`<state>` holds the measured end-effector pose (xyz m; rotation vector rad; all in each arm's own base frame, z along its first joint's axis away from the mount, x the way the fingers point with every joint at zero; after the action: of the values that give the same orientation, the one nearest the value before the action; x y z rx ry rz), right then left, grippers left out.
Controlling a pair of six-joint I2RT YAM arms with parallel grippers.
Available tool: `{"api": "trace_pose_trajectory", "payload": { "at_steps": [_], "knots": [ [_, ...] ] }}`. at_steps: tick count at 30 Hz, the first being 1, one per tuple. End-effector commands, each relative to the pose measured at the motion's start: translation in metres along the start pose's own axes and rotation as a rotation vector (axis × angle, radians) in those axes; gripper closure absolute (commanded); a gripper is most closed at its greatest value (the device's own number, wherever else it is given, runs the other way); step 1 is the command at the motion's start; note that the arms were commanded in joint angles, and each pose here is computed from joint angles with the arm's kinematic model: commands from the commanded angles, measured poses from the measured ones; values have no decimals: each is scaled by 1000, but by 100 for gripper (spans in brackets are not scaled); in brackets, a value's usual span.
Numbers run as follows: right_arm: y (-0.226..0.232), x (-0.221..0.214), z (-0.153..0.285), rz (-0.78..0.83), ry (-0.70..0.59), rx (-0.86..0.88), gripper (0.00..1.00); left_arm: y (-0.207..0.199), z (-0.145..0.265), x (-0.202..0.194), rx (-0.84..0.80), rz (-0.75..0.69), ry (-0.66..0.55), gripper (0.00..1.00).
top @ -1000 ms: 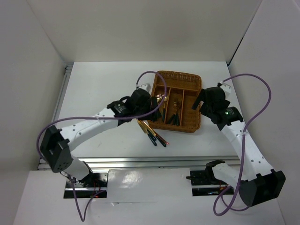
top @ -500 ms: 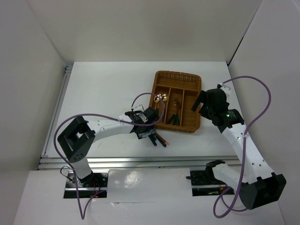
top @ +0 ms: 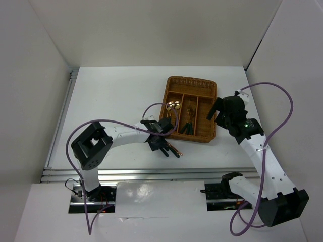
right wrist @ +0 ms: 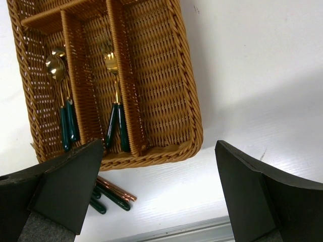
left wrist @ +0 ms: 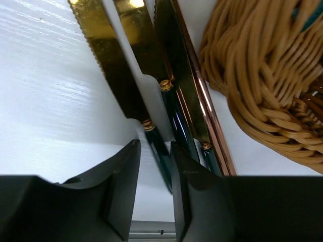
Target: Sort the eating utensils into containers
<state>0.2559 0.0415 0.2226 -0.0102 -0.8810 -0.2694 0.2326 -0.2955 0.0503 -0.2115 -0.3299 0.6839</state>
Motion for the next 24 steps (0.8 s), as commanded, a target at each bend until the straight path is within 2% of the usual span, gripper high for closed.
{"api": "trace_pose_trajectory", "payload": {
  "at_steps": [1, 9, 13, 15, 19, 21, 24],
  "knots": [
    [-2, 6, 1, -5, -39, -6, 0, -1, 1, 0, 21, 15, -5, 58],
    [-4, 6, 1, -5, -43, -14, 0, 6, -6, -2, 47, 0, -5, 75],
    [-4, 7, 3, -8, -51, -11, 0, 25, -7, -4, 88, 0, 5, 84],
    [-4, 7, 3, -8, -51, -11, 0, 32, -4, -5, 96, -2, 14, 94],
    [-3, 7, 3, -8, -48, -2, 0, 39, 13, 3, 79, -37, -9, 96],
    [-3, 7, 3, -8, -48, -2, 0, 34, 32, 10, 16, -60, -26, 98],
    [-2, 10, 5, -11, -56, 1, 0, 17, 63, 25, -70, -169, -66, 99]
  ]
}}
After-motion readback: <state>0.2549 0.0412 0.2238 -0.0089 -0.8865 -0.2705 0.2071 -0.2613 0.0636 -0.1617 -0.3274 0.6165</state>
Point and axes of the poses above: each gripper's point midway between its finger pads, its own z axis back along the fingers, its own y axis along the line the jaws close on, x = y × z, the point moved 3 cm from there along z, back along the fingers, and after that the axes turned 13 degrees about z, right-handed, at the moved point
